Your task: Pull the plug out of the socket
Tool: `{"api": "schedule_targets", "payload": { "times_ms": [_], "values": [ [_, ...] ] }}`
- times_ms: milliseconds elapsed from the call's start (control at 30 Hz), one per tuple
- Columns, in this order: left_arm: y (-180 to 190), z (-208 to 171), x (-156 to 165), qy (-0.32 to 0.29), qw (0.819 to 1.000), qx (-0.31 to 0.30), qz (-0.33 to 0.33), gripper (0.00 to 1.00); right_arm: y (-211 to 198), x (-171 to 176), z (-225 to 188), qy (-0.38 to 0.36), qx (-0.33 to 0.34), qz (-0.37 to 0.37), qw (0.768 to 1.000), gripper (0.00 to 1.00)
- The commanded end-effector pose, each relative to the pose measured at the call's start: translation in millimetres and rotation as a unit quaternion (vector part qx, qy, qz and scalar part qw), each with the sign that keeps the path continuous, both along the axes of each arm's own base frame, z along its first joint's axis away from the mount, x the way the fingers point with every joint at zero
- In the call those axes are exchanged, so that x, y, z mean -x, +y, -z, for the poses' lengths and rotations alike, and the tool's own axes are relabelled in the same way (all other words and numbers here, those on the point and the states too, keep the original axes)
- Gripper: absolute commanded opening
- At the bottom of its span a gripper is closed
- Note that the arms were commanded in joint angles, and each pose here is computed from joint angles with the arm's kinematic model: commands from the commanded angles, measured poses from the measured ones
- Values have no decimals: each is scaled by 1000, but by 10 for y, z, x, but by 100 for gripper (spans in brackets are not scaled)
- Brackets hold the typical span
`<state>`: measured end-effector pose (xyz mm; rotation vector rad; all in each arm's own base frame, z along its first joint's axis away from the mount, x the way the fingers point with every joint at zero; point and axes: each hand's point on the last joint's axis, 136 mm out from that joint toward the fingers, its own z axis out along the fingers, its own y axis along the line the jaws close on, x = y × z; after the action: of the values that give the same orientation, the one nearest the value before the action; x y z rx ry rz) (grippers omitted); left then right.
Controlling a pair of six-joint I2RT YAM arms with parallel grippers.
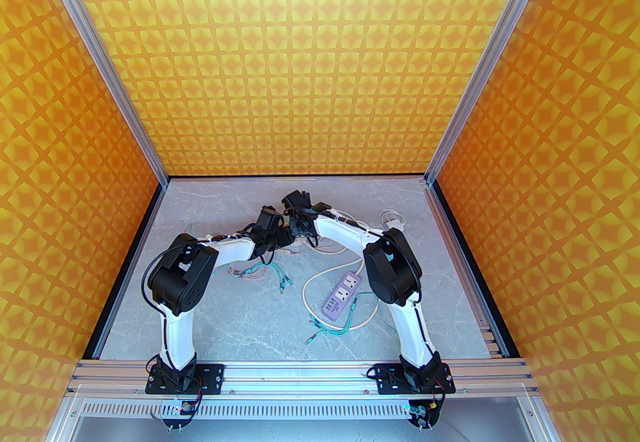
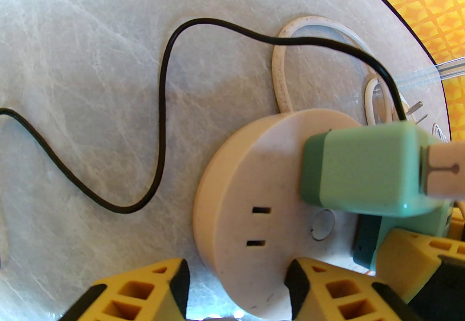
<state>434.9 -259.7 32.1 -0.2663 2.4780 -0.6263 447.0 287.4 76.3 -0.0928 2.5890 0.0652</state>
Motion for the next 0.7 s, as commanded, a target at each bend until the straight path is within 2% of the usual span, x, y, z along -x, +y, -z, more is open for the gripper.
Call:
{"api": "schedule_targets", "payload": {
  "times_ms": [0, 100, 133, 200, 300, 433, 533, 667],
  "values": [
    [550, 1098, 813, 185, 973, -135, 5, 50, 528, 287, -193, 36, -104, -74, 991, 29],
    [551, 1083, 813, 184, 974, -136, 6, 51, 801, 335, -193, 58, -186, -85, 977, 29],
    [550, 1061, 809, 182, 974, -134, 4, 51, 833, 340, -191, 61, -190, -85, 976, 29],
    [532, 959, 784, 167, 978, -122, 0, 51, 816, 323, -199, 58, -176, -84, 979, 29],
    [494, 687, 714, 131, 988, -87, -5, 59, 728, 323, -152, 58, -150, -82, 984, 29],
    [442, 306, 601, 73, 997, -8, -11, 68, 703, 344, -119, 61, -141, -87, 984, 29],
    [388, 115, 526, 42, 998, 43, -7, 71, 704, 358, -107, 64, -139, -89, 984, 29],
    [334, 109, 448, 36, 998, 49, -2, 72, 726, 362, -125, 64, -142, -92, 983, 29]
  ]
}}
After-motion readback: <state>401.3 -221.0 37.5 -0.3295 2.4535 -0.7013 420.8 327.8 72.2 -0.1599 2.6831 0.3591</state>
